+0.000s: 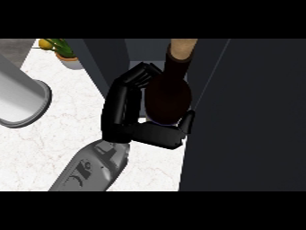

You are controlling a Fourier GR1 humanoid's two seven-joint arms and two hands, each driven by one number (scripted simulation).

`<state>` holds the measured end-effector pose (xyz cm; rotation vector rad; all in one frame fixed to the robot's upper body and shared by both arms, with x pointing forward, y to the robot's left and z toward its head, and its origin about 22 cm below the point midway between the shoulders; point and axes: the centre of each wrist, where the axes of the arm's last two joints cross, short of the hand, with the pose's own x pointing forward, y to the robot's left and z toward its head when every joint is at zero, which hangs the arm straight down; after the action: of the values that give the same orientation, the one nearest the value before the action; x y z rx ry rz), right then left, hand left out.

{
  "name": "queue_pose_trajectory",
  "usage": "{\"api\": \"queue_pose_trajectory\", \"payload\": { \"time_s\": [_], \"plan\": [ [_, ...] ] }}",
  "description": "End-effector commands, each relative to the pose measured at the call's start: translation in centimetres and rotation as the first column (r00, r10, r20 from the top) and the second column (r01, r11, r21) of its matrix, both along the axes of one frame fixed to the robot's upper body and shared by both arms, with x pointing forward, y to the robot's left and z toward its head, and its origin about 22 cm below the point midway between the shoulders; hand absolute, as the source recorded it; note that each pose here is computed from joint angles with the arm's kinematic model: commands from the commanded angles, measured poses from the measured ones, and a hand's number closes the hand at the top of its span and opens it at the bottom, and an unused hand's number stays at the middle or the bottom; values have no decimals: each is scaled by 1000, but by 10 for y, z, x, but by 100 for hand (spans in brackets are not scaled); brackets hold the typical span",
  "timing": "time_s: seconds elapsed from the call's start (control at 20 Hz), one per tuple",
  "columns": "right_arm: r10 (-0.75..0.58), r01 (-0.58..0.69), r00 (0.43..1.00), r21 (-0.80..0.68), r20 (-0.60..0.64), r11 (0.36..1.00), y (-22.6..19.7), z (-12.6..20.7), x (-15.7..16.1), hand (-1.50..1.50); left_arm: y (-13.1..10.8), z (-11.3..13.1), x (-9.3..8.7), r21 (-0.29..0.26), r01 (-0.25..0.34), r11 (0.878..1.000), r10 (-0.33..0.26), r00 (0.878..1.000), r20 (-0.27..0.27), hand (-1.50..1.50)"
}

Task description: Pick up the wine, place it into the cabinet and close the cabinet

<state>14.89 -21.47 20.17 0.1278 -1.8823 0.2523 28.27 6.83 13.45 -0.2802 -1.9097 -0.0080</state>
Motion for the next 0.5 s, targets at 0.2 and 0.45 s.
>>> {"api": "queue_pose_trajectory", "payload": {
  "time_s": [0.2,0.45],
  "plan": [
    [70,-72,997,40,43,997,1,22,-34,-150,-4,-3,20,-1,-42,999,42,999,3,150],
    [61,-63,997,42,45,997,-2,18,-25,-150,-18,-15,23,-33,-56,998,54,997,-55,150]
  ]
}}
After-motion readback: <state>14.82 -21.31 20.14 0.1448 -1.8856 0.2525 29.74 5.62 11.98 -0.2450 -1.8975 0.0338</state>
